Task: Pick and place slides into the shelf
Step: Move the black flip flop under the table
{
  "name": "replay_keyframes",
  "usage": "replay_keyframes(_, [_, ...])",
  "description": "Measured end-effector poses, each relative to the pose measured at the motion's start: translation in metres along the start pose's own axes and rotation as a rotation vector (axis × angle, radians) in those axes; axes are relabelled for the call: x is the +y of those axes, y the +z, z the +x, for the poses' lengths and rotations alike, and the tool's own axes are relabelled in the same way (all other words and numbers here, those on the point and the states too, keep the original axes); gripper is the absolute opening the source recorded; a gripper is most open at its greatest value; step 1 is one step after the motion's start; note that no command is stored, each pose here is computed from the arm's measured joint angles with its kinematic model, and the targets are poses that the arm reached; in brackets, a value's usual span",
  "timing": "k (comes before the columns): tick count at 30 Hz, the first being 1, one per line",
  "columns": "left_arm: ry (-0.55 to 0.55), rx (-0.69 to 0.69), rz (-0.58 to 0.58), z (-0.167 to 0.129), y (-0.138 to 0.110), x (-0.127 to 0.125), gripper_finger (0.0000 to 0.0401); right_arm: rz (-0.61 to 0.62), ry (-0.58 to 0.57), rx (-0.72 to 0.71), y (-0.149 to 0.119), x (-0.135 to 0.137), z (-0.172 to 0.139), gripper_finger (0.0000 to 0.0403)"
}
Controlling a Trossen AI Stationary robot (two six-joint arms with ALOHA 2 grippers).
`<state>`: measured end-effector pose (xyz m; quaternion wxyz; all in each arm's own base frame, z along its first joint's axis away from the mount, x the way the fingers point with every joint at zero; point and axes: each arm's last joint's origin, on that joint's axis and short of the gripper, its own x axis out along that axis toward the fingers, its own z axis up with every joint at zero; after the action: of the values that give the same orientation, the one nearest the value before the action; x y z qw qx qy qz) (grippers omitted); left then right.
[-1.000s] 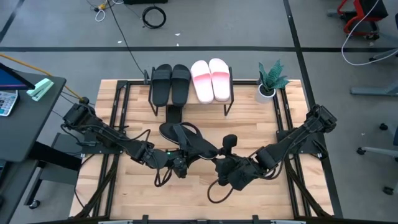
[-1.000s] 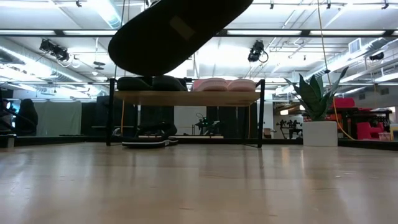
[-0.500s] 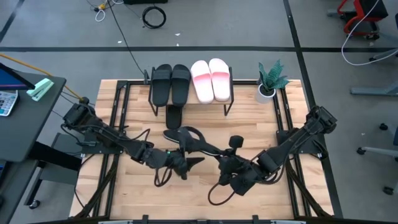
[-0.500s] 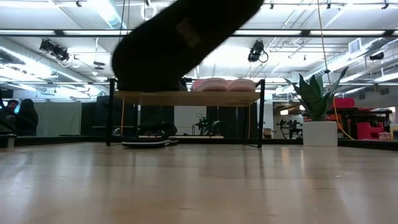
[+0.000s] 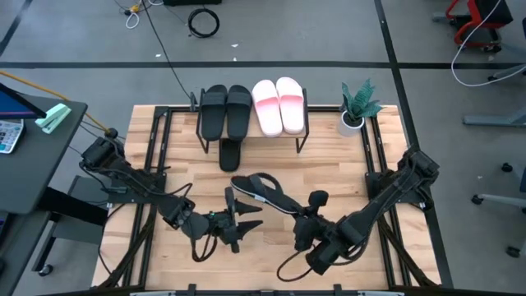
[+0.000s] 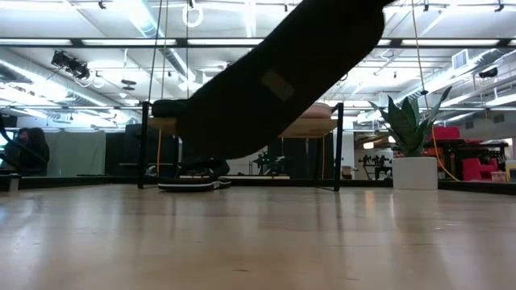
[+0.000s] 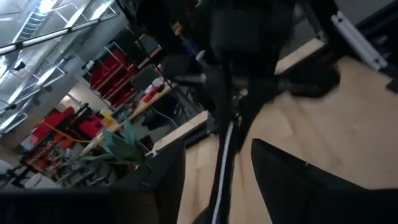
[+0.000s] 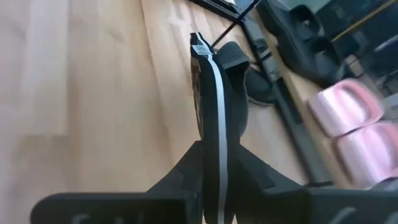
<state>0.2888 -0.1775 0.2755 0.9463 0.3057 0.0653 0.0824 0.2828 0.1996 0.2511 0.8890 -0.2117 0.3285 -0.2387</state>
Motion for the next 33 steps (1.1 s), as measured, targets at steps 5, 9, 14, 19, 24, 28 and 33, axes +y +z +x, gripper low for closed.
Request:
replay_keyframes(5, [-0.008,-0.01,-0.013,-0.007,0.004,-0.005,0.0172,-0.121,-0.112,0.009,-0.004,0.005,0.019,0.0052])
replay_keyframes(9, [0.051,0.023,-0.011,-0.015,0.006,-0.01,0.0163,-0.078,-0.129,0.049,-0.002,-0.003,0.034,0.0053])
replay_keyframes(14, [0.112,0.054,-0.016,-0.029,0.011,-0.018,0.0154,-0.036,-0.112,0.125,-0.005,-0.004,0.053,0.0053])
replay_keyframes(19, [0.142,0.066,-0.014,-0.044,0.017,-0.026,0.0145,-0.143,-0.143,0.194,-0.02,0.009,0.069,0.0053])
replay_keyframes(24, [0.166,0.077,-0.013,-0.054,0.019,-0.031,0.0137,-0.186,-0.204,0.235,-0.028,0.013,0.091,0.0053])
replay_keyframes(28, [0.235,0.116,-0.009,-0.06,0.02,-0.032,0.0135,-0.185,-0.253,0.298,-0.033,0.005,0.118,0.0053])
replay_keyframes(33, [0.268,0.136,-0.009,-0.061,0.019,-0.031,0.014,-0.092,-0.29,0.374,-0.032,-0.022,0.151,0.006])
